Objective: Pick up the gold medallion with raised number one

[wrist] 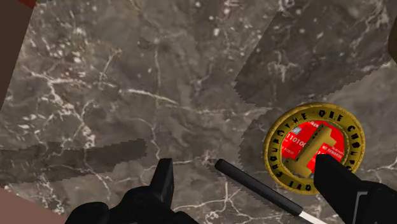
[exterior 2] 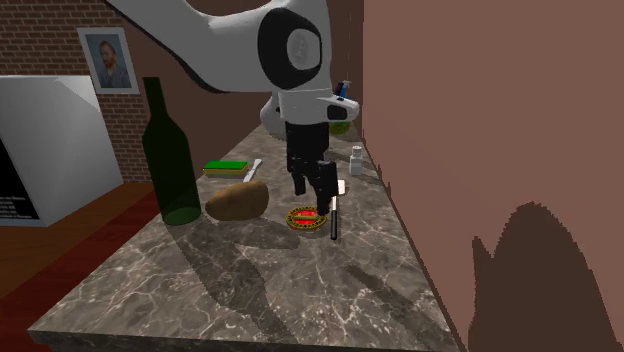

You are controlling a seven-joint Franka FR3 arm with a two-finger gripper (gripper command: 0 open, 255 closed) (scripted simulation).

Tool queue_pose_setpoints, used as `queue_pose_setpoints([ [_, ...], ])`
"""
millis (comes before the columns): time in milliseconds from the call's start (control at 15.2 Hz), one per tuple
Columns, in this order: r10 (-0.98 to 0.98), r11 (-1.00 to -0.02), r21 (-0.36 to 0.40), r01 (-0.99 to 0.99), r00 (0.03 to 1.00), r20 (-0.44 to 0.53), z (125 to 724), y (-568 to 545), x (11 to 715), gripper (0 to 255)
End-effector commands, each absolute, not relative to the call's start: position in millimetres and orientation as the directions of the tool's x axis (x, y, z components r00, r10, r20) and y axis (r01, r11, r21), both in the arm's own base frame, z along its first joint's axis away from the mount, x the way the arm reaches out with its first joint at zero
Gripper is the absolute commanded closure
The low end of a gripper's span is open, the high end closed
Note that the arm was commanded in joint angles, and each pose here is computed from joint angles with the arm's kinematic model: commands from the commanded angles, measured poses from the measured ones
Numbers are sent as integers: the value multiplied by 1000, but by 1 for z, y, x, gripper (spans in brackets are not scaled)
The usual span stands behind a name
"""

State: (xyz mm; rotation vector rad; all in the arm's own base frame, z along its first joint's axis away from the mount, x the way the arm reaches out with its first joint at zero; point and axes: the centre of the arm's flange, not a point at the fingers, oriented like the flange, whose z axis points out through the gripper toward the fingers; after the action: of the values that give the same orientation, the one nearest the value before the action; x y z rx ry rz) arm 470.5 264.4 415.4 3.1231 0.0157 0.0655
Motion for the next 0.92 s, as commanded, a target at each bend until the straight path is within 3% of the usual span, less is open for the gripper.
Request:
queue_pose_setpoints([
  [0,4,-1000,14,3,999,45,399,283,483,0],
  [858,-8,-1000,8,-8,999,51,331,322,512,0],
])
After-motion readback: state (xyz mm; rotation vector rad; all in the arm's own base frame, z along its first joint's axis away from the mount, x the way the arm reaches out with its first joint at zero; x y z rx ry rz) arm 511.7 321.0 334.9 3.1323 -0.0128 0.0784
